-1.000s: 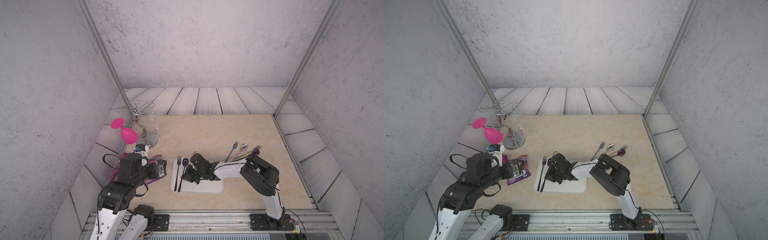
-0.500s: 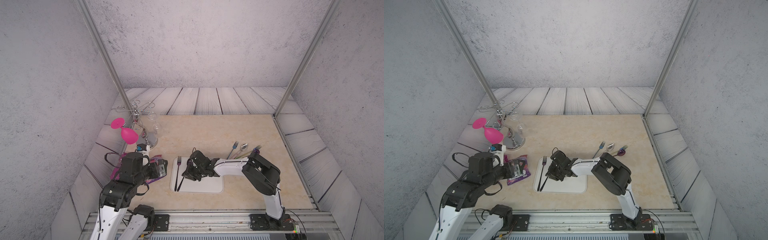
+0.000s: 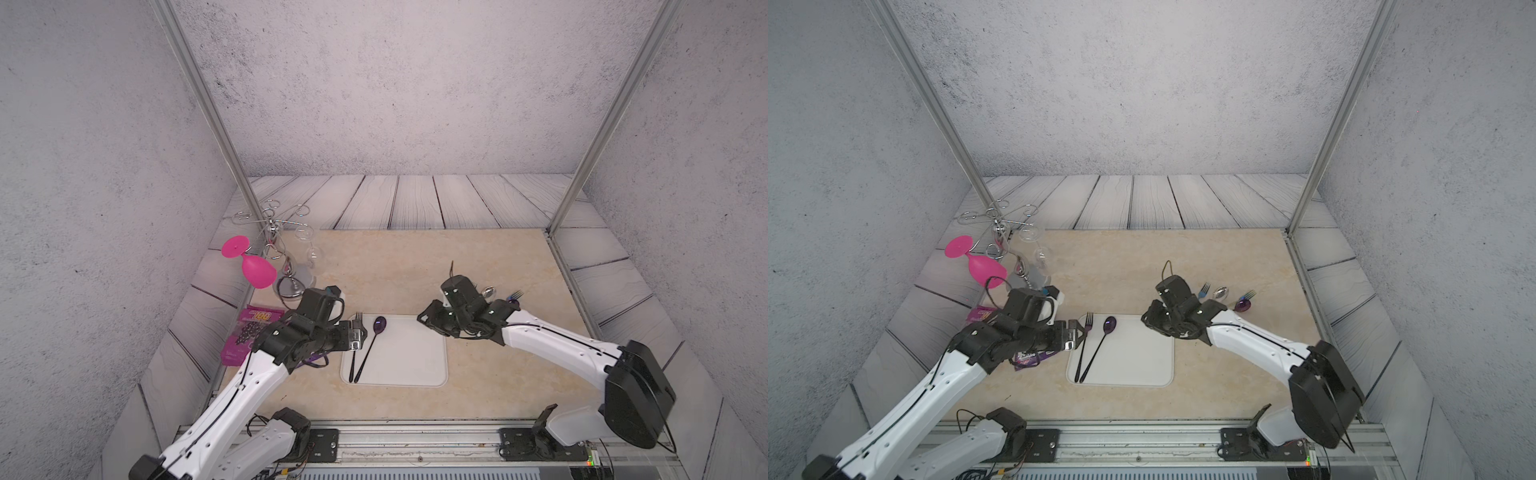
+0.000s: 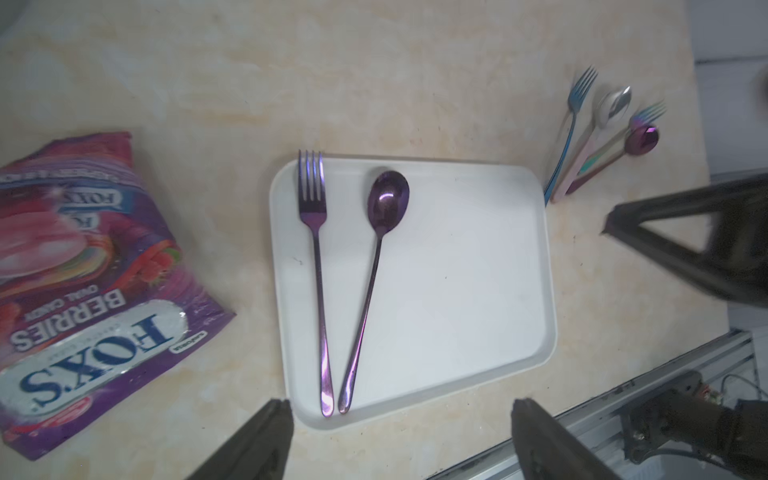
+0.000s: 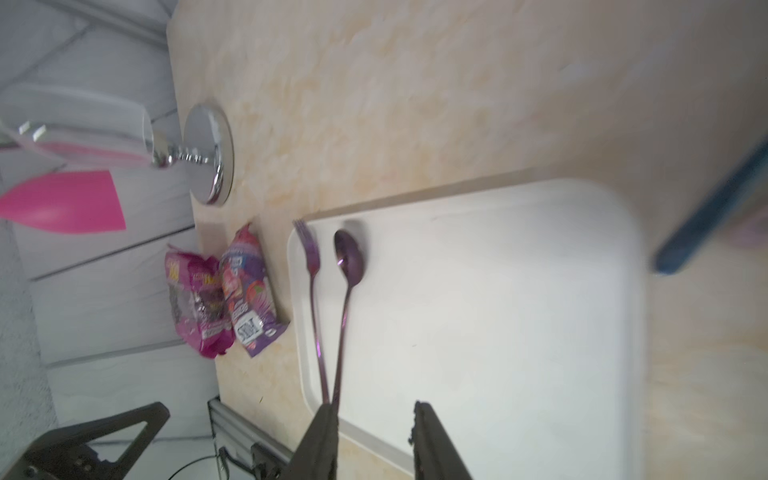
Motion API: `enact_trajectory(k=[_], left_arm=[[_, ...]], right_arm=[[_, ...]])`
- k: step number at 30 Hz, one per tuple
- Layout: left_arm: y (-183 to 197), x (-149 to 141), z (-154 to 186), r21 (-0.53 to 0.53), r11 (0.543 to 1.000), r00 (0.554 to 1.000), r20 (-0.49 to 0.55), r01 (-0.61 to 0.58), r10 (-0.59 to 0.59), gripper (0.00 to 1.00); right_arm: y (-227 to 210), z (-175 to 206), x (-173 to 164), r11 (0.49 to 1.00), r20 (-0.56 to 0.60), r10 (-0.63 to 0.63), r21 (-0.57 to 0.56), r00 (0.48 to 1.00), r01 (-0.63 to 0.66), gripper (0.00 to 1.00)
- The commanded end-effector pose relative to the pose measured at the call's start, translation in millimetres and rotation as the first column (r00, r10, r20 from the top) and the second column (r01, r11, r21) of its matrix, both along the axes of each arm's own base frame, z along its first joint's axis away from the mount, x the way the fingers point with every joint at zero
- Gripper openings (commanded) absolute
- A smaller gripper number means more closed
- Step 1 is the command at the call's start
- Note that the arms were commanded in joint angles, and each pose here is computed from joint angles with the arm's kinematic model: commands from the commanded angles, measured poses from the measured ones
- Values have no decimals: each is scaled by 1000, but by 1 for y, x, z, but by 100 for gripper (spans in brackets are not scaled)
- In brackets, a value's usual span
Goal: Set the spoon and fork side by side
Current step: Place the spoon on the tray.
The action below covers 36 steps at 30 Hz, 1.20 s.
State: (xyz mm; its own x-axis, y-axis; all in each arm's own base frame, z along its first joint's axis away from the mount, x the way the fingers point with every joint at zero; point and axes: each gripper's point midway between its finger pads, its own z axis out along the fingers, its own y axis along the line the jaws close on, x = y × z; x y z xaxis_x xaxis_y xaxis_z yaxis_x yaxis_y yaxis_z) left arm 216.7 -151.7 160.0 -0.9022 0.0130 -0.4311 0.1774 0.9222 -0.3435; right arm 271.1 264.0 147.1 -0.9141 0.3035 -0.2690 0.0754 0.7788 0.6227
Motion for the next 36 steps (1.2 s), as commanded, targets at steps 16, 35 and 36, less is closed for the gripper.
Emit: enact_trajectory(k=[16,35,36], left_arm=[[-33,44,-105,313,937,979,-176,153,-101,39],[-35,48,-148,347,928,967,-249,138,-51,31],[-34,46,-151,347,928,965,-258,133,-43,29]], right_arm=[[-99,1,-9,983,86,85,-173,993,-70,33],[-99,-10,-15,987,37,78,-146,996,-72,31],[-99,-10,-16,987,38,78,-145,996,-72,31]])
